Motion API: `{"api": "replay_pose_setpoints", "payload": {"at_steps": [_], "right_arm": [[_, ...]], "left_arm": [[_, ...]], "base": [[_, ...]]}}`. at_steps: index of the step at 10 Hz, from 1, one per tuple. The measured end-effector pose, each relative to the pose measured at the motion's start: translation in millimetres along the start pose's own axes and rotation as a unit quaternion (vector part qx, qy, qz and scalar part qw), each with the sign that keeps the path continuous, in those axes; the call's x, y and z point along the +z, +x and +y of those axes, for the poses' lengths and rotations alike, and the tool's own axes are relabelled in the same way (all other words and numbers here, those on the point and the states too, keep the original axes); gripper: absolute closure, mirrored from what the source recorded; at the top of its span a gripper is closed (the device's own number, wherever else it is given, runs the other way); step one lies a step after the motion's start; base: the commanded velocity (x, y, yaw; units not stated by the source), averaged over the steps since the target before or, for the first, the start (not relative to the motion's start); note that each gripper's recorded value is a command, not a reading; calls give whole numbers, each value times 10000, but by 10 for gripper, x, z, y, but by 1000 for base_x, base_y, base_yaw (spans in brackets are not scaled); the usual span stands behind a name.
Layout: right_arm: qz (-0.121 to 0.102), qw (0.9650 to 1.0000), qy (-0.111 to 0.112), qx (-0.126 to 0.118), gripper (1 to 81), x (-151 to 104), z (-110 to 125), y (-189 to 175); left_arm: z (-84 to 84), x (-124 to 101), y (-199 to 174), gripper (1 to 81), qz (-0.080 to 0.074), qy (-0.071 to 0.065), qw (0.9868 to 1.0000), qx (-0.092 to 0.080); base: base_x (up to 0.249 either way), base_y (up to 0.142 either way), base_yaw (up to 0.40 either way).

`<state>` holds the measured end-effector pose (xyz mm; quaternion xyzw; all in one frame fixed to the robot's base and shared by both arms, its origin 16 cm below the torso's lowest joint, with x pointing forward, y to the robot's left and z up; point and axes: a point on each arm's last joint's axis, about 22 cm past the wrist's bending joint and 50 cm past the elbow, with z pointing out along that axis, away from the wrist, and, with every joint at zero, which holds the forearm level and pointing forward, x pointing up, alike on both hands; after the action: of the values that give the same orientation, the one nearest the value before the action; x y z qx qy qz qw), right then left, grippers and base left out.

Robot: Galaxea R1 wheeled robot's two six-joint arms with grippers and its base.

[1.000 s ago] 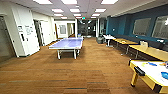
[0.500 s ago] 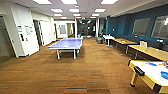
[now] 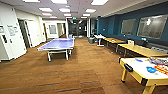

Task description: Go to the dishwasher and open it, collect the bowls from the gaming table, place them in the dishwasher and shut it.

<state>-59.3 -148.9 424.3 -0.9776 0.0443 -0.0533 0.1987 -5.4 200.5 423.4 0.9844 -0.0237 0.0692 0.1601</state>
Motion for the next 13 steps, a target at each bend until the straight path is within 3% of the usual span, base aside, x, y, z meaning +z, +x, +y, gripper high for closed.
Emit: {"api": "replay_pose_setpoints", "payload": {"at_steps": [13], "right_arm": [[-2, 10000, -12, 0, 10, -6, 19, -3]], "left_arm": [[-4, 0, 13, 10, 0, 3, 10000, 11]], "base": [[0, 0, -287]]}}
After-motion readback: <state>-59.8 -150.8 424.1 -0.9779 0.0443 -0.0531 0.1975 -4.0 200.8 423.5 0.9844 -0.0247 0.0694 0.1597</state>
